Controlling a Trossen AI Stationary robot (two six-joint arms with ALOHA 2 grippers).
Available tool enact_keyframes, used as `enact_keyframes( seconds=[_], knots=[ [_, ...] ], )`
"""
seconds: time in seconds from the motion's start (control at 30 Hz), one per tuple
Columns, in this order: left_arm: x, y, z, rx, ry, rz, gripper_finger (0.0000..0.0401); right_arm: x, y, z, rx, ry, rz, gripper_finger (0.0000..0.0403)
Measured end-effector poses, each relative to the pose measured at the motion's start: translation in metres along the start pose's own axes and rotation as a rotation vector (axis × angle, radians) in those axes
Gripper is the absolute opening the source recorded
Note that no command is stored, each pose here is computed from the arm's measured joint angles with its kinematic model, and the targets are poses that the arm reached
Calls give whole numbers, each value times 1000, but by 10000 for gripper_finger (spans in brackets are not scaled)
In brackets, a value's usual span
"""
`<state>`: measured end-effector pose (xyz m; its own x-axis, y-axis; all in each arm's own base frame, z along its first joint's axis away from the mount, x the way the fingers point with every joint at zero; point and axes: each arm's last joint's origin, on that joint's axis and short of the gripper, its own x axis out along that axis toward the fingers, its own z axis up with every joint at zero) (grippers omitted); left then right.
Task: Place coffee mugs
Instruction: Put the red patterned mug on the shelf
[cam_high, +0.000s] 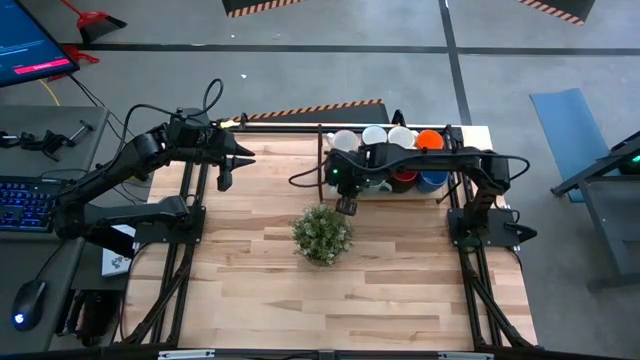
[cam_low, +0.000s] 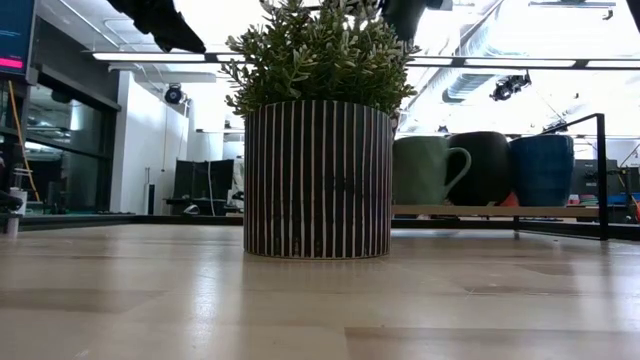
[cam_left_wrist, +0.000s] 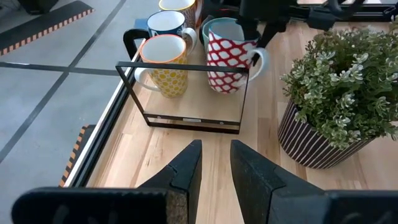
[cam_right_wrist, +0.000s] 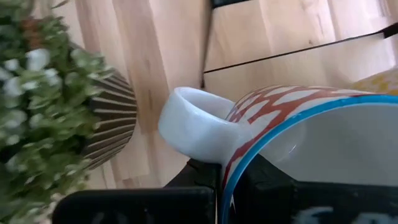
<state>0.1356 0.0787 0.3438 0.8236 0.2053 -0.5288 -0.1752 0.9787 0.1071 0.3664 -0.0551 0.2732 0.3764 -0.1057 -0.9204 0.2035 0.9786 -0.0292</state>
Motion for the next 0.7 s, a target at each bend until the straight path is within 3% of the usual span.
enact_keyframes(
  seconds=[0.7],
  knots=[
    [0,0,0,1,1,2,76,16,-3,5,17,-7,82,0]
  ],
)
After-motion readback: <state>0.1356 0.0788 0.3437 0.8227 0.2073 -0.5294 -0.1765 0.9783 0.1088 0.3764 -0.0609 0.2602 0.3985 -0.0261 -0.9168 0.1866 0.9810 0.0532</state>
